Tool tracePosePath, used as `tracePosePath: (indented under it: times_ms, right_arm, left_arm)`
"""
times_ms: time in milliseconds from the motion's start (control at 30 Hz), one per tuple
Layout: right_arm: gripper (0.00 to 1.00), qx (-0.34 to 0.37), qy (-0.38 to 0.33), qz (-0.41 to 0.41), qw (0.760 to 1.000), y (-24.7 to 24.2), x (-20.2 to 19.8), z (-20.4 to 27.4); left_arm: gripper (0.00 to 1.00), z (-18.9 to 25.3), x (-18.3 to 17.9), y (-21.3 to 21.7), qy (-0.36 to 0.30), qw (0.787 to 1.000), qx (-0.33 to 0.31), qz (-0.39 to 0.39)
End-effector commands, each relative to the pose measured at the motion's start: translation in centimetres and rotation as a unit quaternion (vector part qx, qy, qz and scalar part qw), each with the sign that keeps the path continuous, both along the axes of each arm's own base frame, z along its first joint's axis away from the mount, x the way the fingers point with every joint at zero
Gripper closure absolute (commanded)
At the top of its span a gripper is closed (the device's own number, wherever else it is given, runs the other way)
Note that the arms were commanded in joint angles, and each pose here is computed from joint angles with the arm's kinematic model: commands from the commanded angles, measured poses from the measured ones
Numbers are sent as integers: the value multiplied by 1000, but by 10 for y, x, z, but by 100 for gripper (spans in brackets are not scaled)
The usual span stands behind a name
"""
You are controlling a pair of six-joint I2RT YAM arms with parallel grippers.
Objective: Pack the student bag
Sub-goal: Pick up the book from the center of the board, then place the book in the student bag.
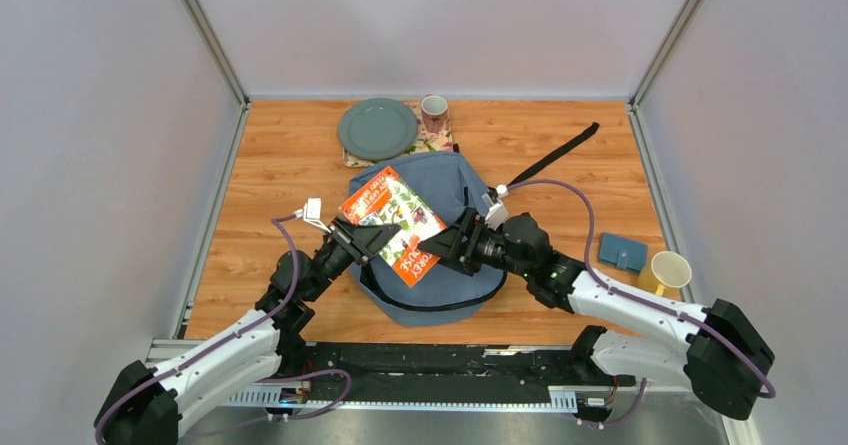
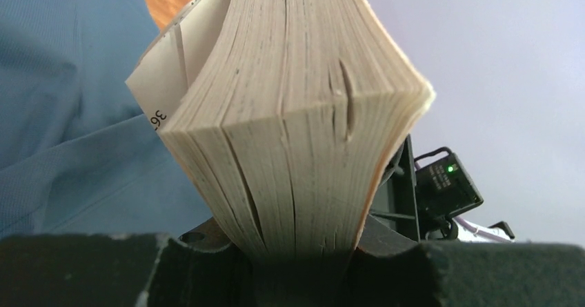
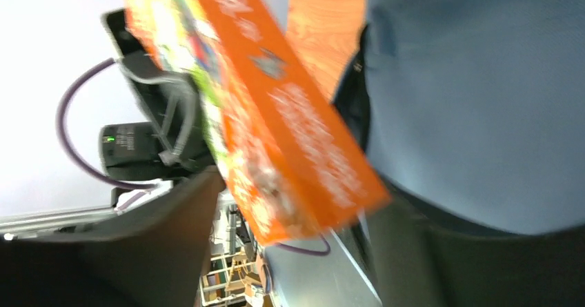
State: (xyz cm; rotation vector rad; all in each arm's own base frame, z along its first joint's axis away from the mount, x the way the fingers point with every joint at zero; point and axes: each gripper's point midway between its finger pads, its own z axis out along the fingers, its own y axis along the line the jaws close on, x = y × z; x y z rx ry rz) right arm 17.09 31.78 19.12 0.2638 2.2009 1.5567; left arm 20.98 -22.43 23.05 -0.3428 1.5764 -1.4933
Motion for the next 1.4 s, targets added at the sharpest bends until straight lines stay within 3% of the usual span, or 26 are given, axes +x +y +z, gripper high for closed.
tracePosePath:
  times_ms: [0, 67, 100, 133, 200, 233, 267, 300, 333, 367, 400, 533, 667, 767, 933, 1200, 1367]
  right_arm:
    - [36, 106, -60, 5, 993, 21, 11, 62]
    - [57, 113, -55, 3, 992, 20, 11, 58]
    - [81, 120, -61, 4, 991, 19, 9, 62]
    - [98, 121, -61, 2, 991, 18, 9, 62]
    - [100, 106, -56, -5, 993, 11, 7, 54]
    - [100, 105, -70, -24, 992, 2, 8, 62]
    - [100, 88, -80, -38, 992, -5, 10, 60]
    - [100, 46, -64, -55, 995, -15, 11, 42]
    - [100, 49, -87, -93, 991, -33, 14, 58]
    - [100, 34, -93, -120, 988, -45, 18, 57]
    - [100, -4, -90, -139, 986, -61, 17, 46]
    - [100, -30, -121, -241, 963, -120, 21, 59]
    - [100, -53, -127, -306, 942, -168, 13, 68]
    - [100, -66, -136, -355, 923, -205, 7, 79]
    - [100, -90, -154, -402, 898, -250, -5, 92]
    - [100, -102, -150, -394, 901, -257, -14, 95]
    - [100, -103, -139, -375, 911, -245, -13, 84]
  left_arm:
    - [100, 43, -14, -1, -58, 995, -75, -29]
    - [100, 37, -15, -2, -50, 995, -75, -35]
    - [100, 35, -16, -3, -48, 996, -72, -38]
    - [100, 31, -16, -5, -43, 996, -65, -42]
    - [87, 20, -14, -9, -28, 998, -29, -45]
    - [65, 16, -14, -12, -25, 998, -9, -51]
    - [57, 21, -11, -14, -39, 998, 19, -48]
    - [50, -1, -9, -14, -6, 997, 68, -48]
    - [31, -8, -7, -12, -18, 993, 111, -44]
    - [24, -1, -5, -12, -22, 990, 133, -40]
    - [24, -23, -6, -9, 7, 983, 180, -46]
    - [23, -39, -9, -7, -21, 953, 293, -78]
    - [23, -35, -26, -24, -63, 928, 328, -165]
    - [22, -37, -41, -43, -101, 897, 370, -221]
    - [22, -45, -86, -86, -174, 819, 439, -326]
    - [23, -65, -115, -125, -191, 758, 477, -402]
    - [29, -84, -109, -132, -169, 743, 509, -399]
